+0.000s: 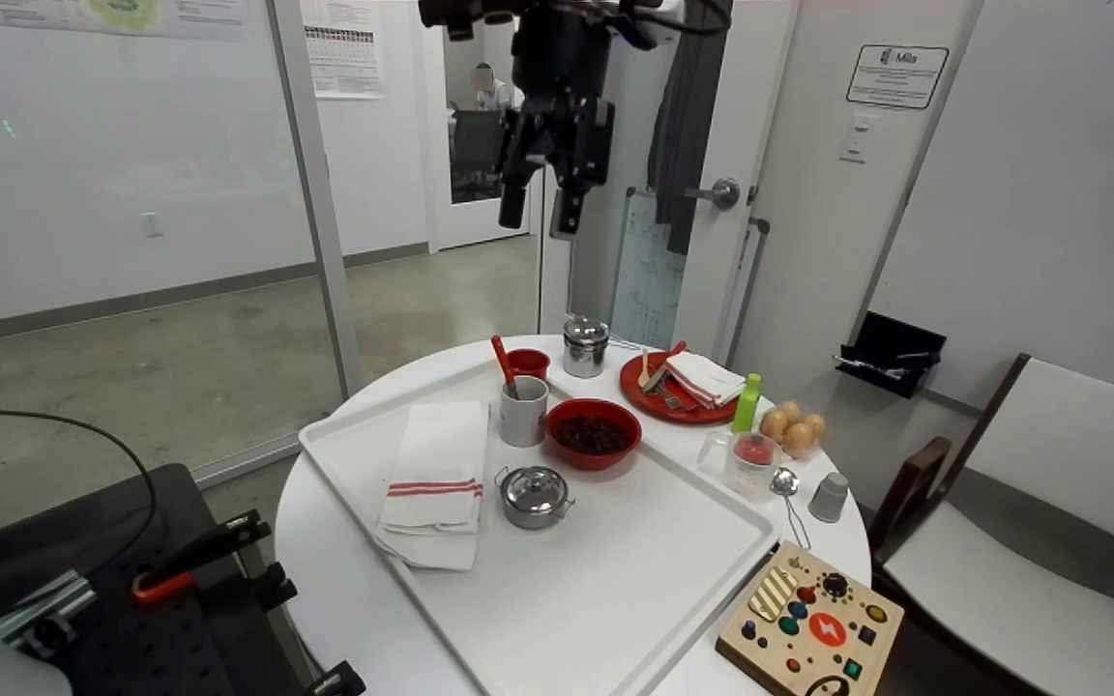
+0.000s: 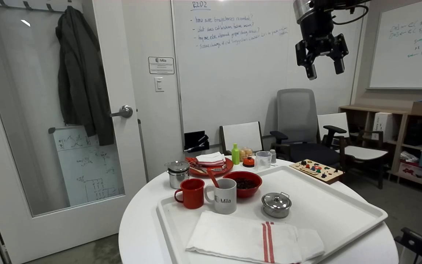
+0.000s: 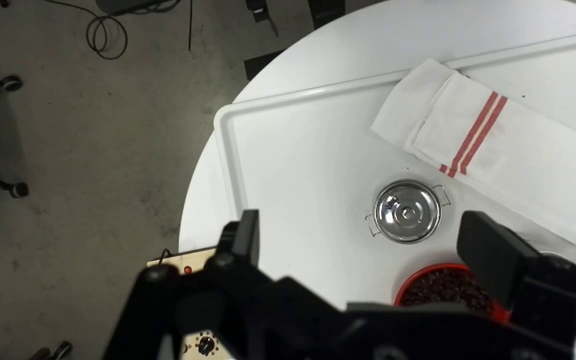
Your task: Fold the white and red towel from left to right
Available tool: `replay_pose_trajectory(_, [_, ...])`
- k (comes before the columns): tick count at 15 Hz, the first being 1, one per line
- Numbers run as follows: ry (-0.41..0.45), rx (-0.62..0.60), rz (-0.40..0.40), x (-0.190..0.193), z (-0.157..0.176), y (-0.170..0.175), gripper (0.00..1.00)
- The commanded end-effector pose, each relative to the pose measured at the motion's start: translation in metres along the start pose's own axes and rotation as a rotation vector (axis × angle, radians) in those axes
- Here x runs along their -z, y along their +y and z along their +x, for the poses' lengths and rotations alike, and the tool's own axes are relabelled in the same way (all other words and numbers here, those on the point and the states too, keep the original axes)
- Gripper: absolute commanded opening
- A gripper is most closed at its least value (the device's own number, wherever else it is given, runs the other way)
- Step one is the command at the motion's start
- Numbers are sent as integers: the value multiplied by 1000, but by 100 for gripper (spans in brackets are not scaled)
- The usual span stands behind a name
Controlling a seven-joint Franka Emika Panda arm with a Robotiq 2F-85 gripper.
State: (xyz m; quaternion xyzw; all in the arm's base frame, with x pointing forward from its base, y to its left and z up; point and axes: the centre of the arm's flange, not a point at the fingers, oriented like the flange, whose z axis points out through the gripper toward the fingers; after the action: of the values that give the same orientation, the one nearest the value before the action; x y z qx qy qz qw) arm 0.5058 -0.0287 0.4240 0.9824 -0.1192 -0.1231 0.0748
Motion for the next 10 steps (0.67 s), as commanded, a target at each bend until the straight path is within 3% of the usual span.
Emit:
replay_pose_trajectory(1, [-1, -16, -6, -3, 1, -14, 100])
replay_pose_trajectory(3, [11, -50, -33, -8, 5, -47, 100])
replay_pose_trajectory(7, [15, -134, 0, -18, 12, -156, 100])
replay_pose_trajectory(10, [-6, -166, -36, -34, 15, -239, 100])
